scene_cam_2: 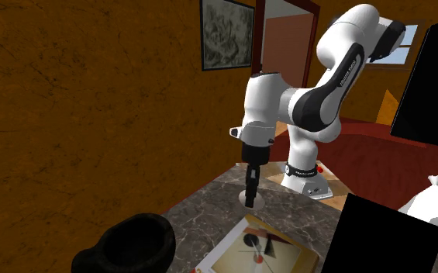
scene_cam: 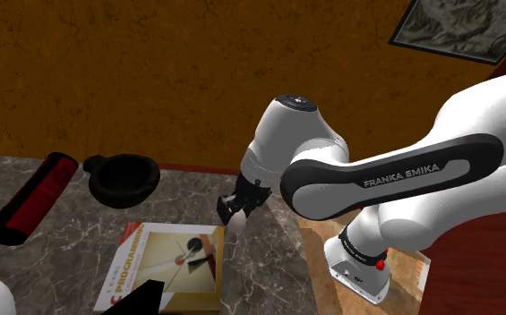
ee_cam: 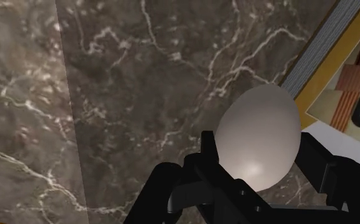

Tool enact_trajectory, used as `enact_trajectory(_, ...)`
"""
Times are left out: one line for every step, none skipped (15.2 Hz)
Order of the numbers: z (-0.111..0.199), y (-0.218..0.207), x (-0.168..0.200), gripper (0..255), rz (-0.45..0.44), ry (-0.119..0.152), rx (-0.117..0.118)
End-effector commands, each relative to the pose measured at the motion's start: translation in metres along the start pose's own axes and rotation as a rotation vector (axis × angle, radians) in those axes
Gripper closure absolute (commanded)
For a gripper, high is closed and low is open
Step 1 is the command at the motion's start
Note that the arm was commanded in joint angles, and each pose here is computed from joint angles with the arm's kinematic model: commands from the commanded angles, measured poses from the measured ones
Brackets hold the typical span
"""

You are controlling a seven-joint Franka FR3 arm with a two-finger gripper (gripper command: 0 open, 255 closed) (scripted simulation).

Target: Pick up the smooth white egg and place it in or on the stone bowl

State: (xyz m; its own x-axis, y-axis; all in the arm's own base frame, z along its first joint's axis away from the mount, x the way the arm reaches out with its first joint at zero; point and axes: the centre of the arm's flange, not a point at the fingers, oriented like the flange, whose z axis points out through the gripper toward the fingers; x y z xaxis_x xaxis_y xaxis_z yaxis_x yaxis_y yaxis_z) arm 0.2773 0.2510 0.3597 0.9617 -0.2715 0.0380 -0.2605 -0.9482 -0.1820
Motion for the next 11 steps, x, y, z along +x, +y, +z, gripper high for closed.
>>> enact_trajectory(-0.01, -0.002, 0.001, 255, 0.0, 0.0, 0.0)
enact_trajectory(-0.015, -0.003, 0.001, 255, 0.0, 0.0, 0.0)
enact_trajectory(-0.02, -0.004, 0.001, 255, 0.0, 0.0, 0.0)
enact_trajectory(-0.025, -0.005, 0.001, 255, 0.0, 0.0, 0.0)
enact_trajectory(-0.03, -0.006, 0.002, 255, 0.0, 0.0, 0.0)
enact_trajectory(-0.036, -0.007, 0.002, 255, 0.0, 0.0, 0.0)
enact_trajectory(-0.041, -0.008, 0.002, 255, 0.0, 0.0, 0.0)
enact_trajectory(-0.046, -0.009, 0.002, 255, 0.0, 0.0, 0.0)
enact_trajectory(-0.051, -0.01, 0.002, 255, 0.0, 0.0, 0.0)
enact_trajectory(-0.056, -0.011, 0.003, 255, 0.0, 0.0, 0.0)
enact_trajectory(-0.062, -0.012, 0.003, 255, 0.0, 0.0, 0.0)
